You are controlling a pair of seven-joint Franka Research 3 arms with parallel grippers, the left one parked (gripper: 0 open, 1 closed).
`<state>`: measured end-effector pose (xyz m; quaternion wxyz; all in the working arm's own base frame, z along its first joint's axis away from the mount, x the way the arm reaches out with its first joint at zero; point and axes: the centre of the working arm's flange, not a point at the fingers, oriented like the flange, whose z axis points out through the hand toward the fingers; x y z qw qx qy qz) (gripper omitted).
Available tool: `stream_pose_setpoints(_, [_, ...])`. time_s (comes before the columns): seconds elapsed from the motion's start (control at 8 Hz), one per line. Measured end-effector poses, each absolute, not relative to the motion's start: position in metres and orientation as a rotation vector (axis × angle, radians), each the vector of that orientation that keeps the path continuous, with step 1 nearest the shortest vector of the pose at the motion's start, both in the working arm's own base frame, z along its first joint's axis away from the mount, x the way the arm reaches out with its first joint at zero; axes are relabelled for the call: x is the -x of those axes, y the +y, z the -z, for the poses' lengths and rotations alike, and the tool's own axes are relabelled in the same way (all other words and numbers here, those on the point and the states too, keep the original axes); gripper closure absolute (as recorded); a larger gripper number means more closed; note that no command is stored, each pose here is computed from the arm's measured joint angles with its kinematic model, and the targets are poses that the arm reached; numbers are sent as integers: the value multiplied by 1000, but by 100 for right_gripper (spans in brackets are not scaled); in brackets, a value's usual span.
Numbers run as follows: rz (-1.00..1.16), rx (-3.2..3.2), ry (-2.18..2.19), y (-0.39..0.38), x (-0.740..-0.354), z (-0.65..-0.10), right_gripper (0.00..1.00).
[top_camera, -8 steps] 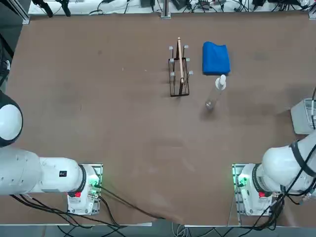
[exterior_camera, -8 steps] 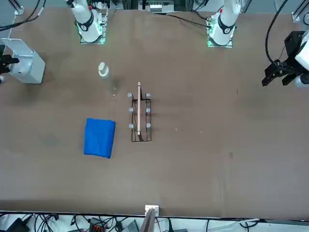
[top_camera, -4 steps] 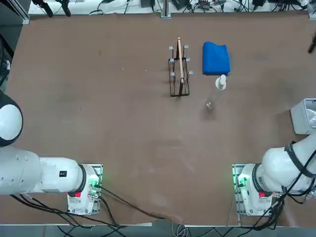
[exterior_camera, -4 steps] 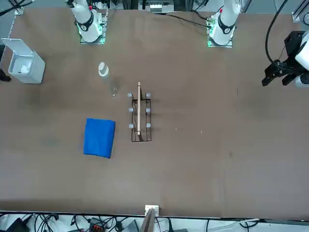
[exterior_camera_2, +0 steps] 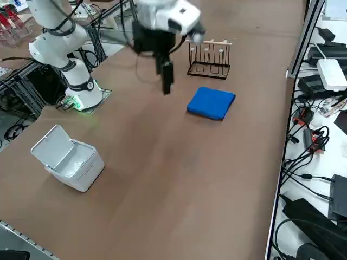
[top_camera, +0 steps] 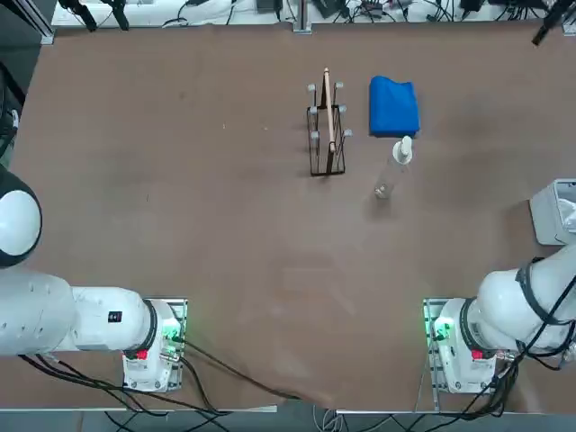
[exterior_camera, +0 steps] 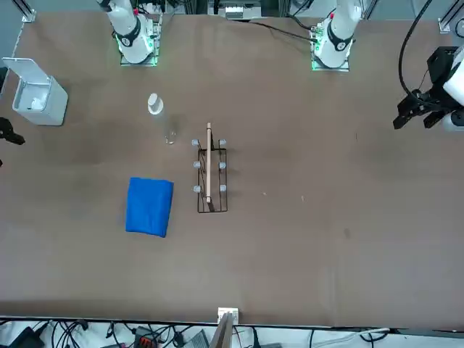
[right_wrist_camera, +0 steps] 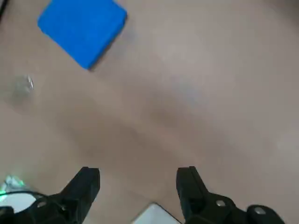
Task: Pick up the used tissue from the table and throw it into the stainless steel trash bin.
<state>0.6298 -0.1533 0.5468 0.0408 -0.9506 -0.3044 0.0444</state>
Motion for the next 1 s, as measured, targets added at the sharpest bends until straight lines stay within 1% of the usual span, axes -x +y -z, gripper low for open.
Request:
stream_pose_setpoints(0.25, [-87,2969,-823,-93,-638,-571,0])
stream_pose_setpoints(0.5, [-54,3029,-662,-38,-631,-597,0])
stream_pose_setpoints(0.75, [-47,3064,-532,-13,-615,-611,0])
stream_pose_setpoints(1.0, [-58,3095,-406,-4,-598,-615,0])
